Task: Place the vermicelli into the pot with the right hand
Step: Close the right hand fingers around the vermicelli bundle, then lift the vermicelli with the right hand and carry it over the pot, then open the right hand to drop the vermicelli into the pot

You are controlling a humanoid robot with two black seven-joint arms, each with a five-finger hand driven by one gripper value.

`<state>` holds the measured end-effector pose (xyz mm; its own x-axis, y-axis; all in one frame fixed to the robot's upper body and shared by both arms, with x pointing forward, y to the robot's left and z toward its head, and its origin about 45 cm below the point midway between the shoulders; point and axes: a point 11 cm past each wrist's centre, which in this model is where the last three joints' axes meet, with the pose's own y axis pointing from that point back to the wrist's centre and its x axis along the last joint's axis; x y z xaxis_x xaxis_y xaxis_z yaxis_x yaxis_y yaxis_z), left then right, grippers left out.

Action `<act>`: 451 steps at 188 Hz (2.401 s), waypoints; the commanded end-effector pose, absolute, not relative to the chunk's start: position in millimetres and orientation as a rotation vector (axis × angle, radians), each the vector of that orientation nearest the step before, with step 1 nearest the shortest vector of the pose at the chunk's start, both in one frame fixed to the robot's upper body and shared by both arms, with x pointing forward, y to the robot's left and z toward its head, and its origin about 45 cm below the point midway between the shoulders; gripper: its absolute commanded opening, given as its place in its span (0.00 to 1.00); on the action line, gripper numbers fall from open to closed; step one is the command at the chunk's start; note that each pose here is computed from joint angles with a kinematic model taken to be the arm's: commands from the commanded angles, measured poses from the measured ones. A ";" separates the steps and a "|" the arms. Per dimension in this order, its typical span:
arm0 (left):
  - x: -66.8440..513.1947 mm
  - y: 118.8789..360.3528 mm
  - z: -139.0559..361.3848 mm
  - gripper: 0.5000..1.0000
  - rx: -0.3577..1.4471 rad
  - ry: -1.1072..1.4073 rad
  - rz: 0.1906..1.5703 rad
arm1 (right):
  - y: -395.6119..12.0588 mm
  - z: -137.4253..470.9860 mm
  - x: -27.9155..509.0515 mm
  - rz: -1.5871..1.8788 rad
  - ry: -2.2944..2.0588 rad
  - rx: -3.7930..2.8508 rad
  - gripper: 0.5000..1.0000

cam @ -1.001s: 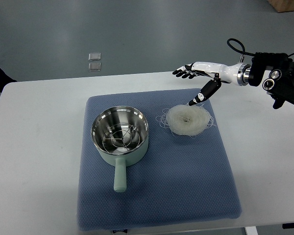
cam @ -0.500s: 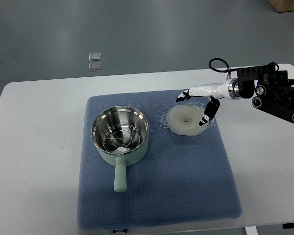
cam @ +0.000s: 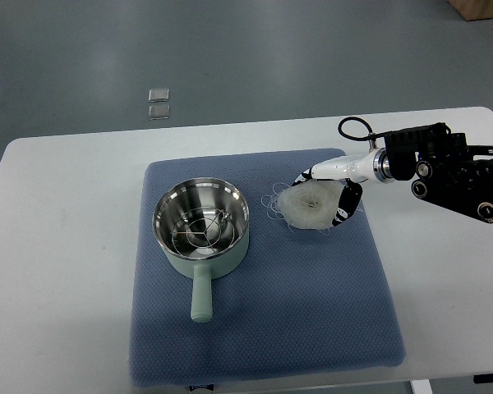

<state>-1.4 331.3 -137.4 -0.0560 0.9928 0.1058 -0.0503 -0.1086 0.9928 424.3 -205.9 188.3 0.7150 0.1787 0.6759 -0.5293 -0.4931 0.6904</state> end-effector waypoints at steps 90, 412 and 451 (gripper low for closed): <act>-1.4 331.9 -137.4 1.00 1.224 1.154 1.354 | -207.2 204.9 438.1 0.970 -0.396 1.886 0.00; -1.1 331.9 -137.4 1.00 1.220 1.158 1.359 | -48.1 277.9 411.0 1.079 -0.235 2.263 0.72; -1.3 331.9 -137.4 1.00 1.222 1.156 1.357 | -56.2 280.0 415.2 1.068 -0.259 2.257 0.72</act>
<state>-1.2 331.8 -137.4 -0.0601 0.9923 0.1081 -0.0507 -0.1111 0.9925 413.4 -52.9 278.9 0.6523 0.0911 0.7525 -0.4115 -0.7912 0.4525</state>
